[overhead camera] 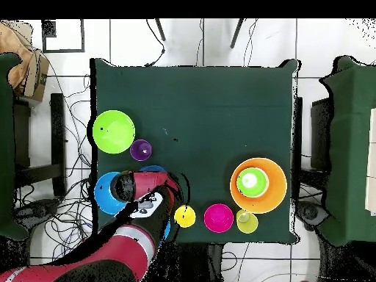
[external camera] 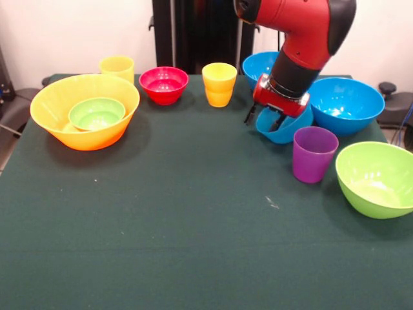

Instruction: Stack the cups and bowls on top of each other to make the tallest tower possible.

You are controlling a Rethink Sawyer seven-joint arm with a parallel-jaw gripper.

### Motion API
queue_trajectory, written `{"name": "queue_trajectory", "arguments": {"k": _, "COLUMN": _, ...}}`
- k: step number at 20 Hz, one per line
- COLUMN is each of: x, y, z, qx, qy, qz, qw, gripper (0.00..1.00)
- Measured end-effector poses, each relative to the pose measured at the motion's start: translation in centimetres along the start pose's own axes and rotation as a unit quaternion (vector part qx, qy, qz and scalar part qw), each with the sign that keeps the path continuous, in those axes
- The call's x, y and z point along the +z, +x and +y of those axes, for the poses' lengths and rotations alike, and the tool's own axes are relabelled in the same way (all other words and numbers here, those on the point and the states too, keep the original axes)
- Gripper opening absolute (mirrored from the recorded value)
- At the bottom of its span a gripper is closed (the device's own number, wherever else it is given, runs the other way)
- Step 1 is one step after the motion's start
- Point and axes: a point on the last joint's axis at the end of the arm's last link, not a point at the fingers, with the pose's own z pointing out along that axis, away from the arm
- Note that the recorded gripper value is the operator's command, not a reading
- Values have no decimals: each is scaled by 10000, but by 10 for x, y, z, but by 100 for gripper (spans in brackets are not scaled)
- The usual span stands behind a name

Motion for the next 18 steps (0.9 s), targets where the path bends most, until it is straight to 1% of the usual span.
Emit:
{"name": "queue_trajectory", "arguments": {"k": 5, "x": 0, "y": -3, "z": 1, "qx": 1, "qy": 27, "qz": 58, "qw": 10000, "gripper": 100}}
{"name": "queue_trajectory", "arguments": {"k": 10, "x": -1, "y": -5, "z": 0, "qx": 44, "qy": -18, "qz": 71, "qw": 10000, "gripper": 100}}
{"name": "queue_trajectory", "arguments": {"k": 11, "x": -1, "y": -5, "z": -1, "qx": 98, "qy": -103, "qz": 63, "qw": 9999, "gripper": 100}}
{"name": "queue_trajectory", "arguments": {"k": 13, "x": -4, "y": -3, "z": -3, "qx": 152, "qy": -205, "qz": 43, "qw": 9997, "gripper": 100}}
{"name": "queue_trajectory", "arguments": {"k": 15, "x": -16, "y": 4, "z": -12, "qx": 275, "qy": -448, "qz": -15, "qw": 9986, "gripper": 100}}
{"name": "queue_trajectory", "arguments": {"k": 17, "x": -27, "y": 10, "z": -23, "qx": 354, "qy": -584, "qz": -33, "qw": 9977, "gripper": 100}}
{"name": "queue_trajectory", "arguments": {"k": 18, "x": -31, "y": 12, "z": -28, "qx": 378, "qy": -623, "qz": -38, "qw": 9973, "gripper": 100}}
